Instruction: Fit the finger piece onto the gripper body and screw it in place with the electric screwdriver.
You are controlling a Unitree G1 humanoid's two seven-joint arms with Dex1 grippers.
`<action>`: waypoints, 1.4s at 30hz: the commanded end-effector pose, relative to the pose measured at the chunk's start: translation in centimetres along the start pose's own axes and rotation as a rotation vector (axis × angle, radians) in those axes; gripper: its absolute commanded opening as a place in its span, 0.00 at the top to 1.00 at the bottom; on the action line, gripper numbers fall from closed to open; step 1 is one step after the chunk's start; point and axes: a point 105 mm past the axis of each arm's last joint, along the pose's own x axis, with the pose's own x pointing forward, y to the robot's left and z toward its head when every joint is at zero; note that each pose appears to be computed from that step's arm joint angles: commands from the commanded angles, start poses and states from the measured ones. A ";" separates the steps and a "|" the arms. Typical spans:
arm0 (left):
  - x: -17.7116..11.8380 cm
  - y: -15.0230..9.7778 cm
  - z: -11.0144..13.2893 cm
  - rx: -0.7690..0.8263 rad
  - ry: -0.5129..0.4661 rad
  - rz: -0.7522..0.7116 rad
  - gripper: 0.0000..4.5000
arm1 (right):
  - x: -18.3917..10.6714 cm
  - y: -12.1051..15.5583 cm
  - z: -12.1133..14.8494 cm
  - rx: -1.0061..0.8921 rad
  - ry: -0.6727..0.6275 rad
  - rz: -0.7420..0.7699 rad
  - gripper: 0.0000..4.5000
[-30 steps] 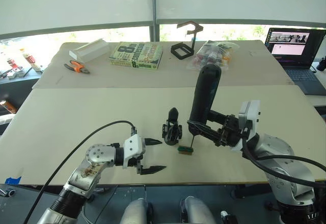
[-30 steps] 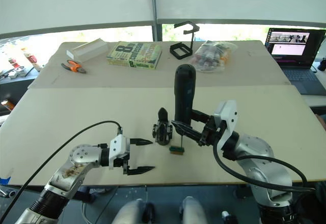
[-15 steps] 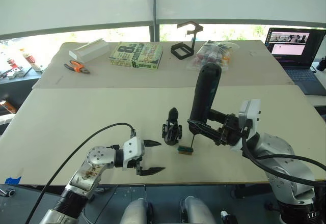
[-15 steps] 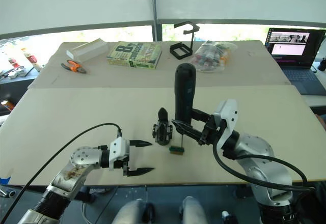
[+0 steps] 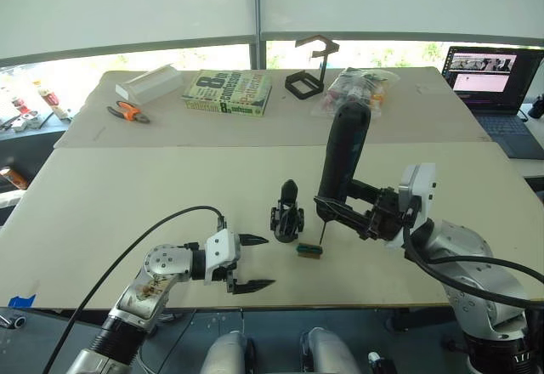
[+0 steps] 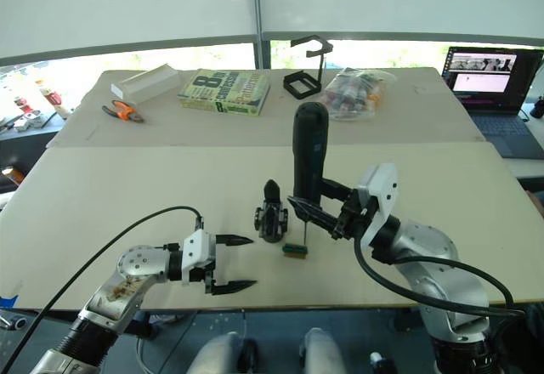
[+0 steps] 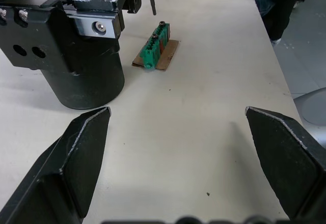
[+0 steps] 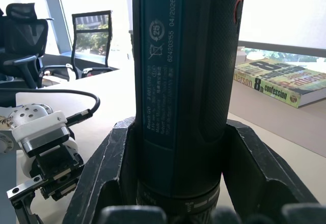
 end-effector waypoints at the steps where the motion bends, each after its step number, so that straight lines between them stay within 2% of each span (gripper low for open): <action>1: 0.0 0.1 0.6 0.035 -0.019 -0.003 0.00 | 0.3 0.7 1.9 -0.052 -0.049 0.035 0.57; 42: 0.2 0.6 1.5 0.051 -0.023 -0.006 0.00 | 0.1 1.1 1.0 -0.009 -0.037 0.023 0.57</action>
